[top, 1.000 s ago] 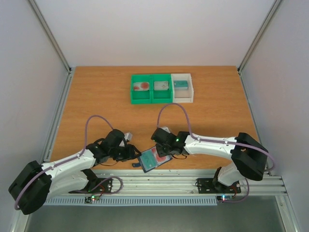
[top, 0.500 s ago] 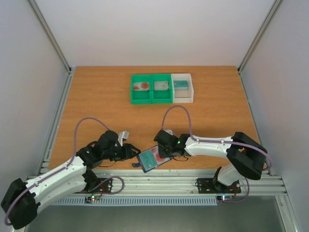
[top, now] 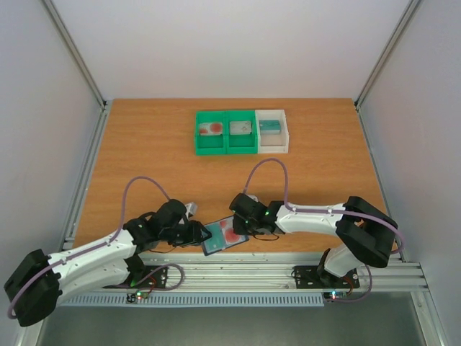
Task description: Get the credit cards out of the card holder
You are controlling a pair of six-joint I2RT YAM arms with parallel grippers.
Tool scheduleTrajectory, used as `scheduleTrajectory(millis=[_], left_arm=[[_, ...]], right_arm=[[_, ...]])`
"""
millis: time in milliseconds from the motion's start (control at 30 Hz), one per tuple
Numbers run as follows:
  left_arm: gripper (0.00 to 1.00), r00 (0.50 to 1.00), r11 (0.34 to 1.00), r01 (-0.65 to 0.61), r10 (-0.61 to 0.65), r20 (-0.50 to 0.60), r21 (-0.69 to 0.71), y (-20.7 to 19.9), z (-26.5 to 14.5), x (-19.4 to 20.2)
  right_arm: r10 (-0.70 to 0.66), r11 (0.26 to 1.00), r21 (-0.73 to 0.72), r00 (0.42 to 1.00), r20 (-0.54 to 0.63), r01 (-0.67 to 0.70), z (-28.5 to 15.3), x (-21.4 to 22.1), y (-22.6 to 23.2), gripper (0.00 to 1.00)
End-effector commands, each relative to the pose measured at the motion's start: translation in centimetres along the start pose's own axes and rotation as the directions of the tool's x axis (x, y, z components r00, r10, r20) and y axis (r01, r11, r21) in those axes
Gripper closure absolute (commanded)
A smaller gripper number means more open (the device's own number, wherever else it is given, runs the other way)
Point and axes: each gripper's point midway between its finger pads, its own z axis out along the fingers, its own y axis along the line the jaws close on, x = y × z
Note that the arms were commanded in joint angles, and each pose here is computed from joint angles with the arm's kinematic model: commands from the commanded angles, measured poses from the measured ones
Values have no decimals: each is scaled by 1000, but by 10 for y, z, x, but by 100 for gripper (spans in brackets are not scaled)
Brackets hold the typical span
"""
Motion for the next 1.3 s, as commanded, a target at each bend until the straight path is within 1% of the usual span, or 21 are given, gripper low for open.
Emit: scheduleTrajectory(millis=[0,167,200,333,400,467,600,700,767,867,967,1067,1267], left_arm=[[59,999,997,28,-26,35,-72,20,0,-1],[58,998,994,27,-21,59,-105,31,8,-5],[60,998,993,17,-9,65,-114,33,10,-7],[71,994,984,-29,47,95,-175,38,11,-19],[76,993,979,-36,59,105,-201,40,10,-24],[78,992,976,-46,71,108,-212,40,10,-28],[78,990,973,-47,75,118,-225,37,5,-36],[69,986,981,-66,92,137,-184,21,-3,-41],[67,983,988,-83,103,149,-132,7,-8,-42],[64,984,995,-99,100,150,-17,-16,-13,-39],[64,985,994,-100,92,146,49,-28,-14,-38],[67,988,993,-97,89,128,64,-31,-9,-37],[68,993,991,-98,91,69,93,-36,11,-34]], right_arm=[[77,992,105,994,-73,-69,8,26,-35,88],[96,993,81,992,-80,-89,7,26,-30,88],[93,994,68,992,-88,-87,7,26,-26,88],[81,997,5,993,-90,-81,2,27,-17,88],[77,996,-28,993,-88,-80,-2,28,-15,88],[68,996,-47,993,-95,-73,-6,30,-13,88],[39,998,-52,994,-100,-44,-10,31,-12,87],[17,999,-41,996,-88,-21,-15,28,-13,85],[7,999,-50,998,-65,-10,-21,24,-12,84],[-11,995,-95,999,-39,7,-29,20,-4,84],[-38,989,-145,999,-27,33,-33,17,6,83],[-47,982,-182,998,-32,40,-31,17,16,84],[-51,982,-183,998,-42,43,-21,18,17,86]])
